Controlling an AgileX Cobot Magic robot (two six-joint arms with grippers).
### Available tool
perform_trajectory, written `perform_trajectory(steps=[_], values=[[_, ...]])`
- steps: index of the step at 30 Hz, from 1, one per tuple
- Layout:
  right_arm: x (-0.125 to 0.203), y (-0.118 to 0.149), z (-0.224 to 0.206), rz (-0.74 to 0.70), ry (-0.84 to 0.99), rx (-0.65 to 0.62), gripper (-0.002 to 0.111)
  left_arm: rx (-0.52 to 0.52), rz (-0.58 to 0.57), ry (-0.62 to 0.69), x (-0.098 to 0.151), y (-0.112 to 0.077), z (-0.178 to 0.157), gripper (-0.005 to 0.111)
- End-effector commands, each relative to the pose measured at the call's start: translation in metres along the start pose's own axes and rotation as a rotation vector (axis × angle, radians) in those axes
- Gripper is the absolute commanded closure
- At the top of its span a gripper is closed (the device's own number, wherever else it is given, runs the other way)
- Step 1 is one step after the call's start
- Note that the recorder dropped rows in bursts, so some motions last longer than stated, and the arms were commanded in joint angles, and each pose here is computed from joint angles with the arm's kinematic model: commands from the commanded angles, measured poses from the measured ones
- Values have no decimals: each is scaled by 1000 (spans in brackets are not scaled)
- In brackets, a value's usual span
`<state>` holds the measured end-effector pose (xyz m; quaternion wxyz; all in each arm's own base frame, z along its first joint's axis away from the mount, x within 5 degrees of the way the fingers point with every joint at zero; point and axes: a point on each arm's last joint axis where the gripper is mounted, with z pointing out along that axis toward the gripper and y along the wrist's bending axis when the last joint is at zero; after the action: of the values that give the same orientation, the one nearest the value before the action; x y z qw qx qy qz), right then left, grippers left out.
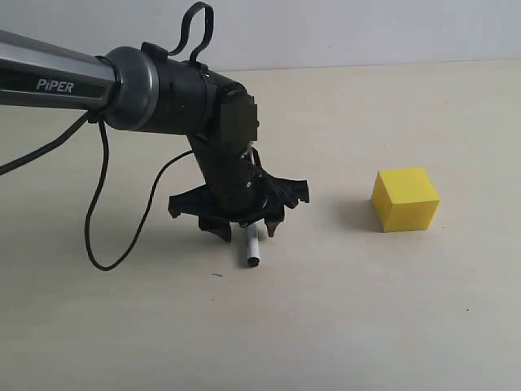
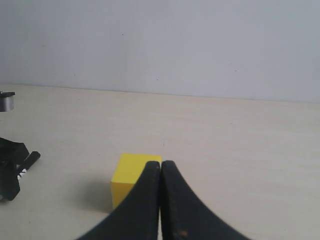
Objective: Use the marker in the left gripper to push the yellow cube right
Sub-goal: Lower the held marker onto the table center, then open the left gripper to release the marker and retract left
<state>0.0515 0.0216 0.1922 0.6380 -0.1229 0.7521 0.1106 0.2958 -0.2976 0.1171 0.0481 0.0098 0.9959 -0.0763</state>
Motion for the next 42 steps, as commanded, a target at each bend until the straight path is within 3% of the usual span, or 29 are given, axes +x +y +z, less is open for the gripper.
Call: perform_trajectory(steps=[1,7,11,13,17,21,27,33,38,42], values=[[1,0,0,-3,-5,7,108,22,64,-30,-4,-2,-4,49],[1,0,0,-3,-5,7,108,54,128,-75,-6,-6,-10,56],[1,0,0,-3,-5,7,108,80,154,-117,-9,-9,-23,85],[1,0,0,-3,-5,7,108,96,156,-136,-9,-11,-31,106],[1,0,0,-3,-5,7,108,99,207,-195,-9,-13,-52,107],[1,0,0,-3,-5,7,108,112,339,-269,3,-21,-71,107],[1,0,0,-3,-5,7,108,302,514,-491,47,-32,-99,107],[1,0,0,-3,-5,7,108,510,608,-729,87,1,-124,107],[1,0,0,-3,-5,7,108,617,653,-913,115,46,-144,107],[1,0,0,-3,-5,7,108,624,686,-1050,138,89,-157,107]])
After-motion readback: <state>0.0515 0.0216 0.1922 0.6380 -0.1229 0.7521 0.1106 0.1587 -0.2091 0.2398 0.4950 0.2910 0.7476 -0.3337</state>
